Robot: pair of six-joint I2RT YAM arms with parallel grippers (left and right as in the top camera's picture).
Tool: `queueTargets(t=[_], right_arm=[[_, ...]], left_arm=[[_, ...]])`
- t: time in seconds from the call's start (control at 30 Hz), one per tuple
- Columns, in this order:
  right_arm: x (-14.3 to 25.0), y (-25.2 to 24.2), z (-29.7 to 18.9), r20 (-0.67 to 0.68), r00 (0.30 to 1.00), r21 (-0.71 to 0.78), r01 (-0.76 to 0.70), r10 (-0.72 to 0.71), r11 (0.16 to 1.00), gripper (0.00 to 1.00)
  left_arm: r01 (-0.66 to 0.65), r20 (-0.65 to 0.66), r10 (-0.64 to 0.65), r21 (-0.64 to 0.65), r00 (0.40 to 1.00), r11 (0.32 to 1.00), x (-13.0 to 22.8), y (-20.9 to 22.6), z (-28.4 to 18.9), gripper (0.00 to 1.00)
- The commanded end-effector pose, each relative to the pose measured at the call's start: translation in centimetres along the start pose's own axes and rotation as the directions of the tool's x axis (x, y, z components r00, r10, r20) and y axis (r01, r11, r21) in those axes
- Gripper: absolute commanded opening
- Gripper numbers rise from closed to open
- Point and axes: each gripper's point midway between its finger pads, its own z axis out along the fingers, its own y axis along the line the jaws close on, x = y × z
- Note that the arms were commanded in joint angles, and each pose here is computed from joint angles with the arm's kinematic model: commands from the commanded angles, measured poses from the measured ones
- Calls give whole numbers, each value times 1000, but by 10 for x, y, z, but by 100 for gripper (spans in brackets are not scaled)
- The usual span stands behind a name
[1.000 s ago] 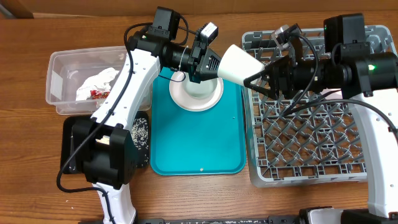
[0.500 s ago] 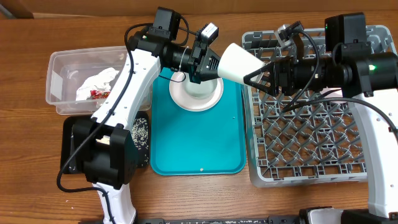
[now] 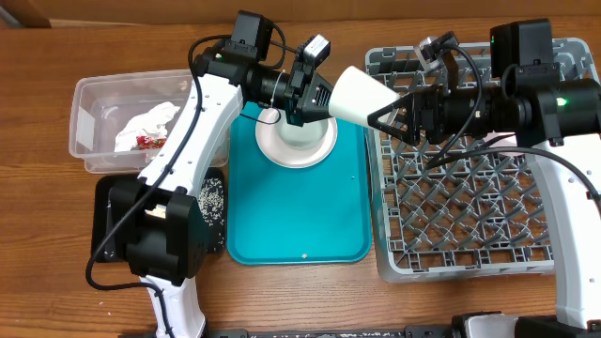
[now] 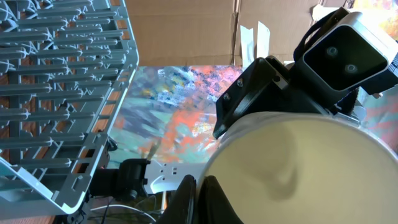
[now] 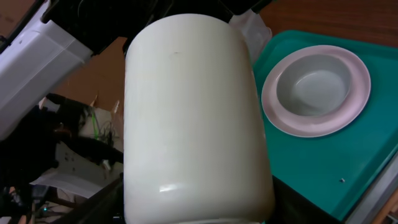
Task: Sort waste into correct bins and load items into the dishwasher
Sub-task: 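Grasp the white cup with the right gripper and release the left gripper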
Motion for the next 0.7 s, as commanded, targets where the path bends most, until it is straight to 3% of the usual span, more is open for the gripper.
queueTargets(t=[0.0,0.1,0.27,0.53,0.67], right_arm=[[-3,9,0,14,1000,-38,0,0,999,70],[-4,7,0,19,1000,-25,10,-9,1000,76],[-8,6,0,29,999,-22,24,-23,999,78],[-2,6,0,11,1000,-23,0,0,1000,77],[-3,6,0,14,1000,-23,3,-3,1000,72]], left_arm=[[-106,-29,106,22,994,994,10,-32,9,4],[-134,-25,134,21,991,991,12,-41,8,4],[-183,-26,183,22,983,983,16,-56,8,4],[-217,-26,217,22,976,976,12,-65,8,4],[-219,-26,219,22,975,976,12,-65,8,4]])
